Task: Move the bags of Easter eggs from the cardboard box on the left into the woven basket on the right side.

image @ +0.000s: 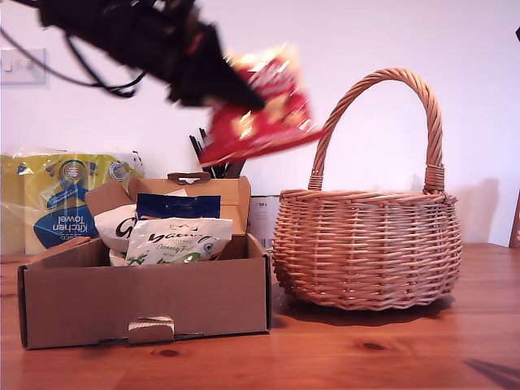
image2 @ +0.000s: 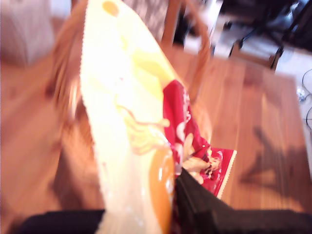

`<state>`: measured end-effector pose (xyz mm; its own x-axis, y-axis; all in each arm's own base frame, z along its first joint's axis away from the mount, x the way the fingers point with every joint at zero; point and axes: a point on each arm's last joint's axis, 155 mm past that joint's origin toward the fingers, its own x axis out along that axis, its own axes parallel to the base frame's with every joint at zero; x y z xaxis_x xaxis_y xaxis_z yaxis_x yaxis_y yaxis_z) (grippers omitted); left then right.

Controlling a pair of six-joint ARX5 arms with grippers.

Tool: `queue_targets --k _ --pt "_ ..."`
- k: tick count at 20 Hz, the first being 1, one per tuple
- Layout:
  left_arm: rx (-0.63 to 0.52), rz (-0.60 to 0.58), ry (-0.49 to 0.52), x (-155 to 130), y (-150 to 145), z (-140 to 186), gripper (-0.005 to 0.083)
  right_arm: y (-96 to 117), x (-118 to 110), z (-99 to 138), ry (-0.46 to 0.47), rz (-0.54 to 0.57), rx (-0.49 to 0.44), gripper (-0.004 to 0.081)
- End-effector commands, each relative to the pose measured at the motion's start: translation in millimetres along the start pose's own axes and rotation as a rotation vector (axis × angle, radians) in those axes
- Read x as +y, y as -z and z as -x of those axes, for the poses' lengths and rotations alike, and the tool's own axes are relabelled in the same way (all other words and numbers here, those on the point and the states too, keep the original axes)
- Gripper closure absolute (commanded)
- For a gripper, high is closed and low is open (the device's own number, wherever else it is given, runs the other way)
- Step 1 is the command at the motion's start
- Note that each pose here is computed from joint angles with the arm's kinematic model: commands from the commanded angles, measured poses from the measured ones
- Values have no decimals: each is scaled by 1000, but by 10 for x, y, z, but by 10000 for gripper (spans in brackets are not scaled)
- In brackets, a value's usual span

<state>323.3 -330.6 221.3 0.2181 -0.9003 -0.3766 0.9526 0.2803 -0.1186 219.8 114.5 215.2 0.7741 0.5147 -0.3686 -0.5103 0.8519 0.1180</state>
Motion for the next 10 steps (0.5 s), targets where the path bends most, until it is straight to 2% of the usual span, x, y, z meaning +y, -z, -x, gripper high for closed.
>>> queue_targets --k 1,10 --pt "-41 -8 9 -2 -69 -154 795 47 10 -26 -8 3 7 783" --pt "-148 -93 -92 186 -99 -780 795 37 10 -26 -8 4 3 783"
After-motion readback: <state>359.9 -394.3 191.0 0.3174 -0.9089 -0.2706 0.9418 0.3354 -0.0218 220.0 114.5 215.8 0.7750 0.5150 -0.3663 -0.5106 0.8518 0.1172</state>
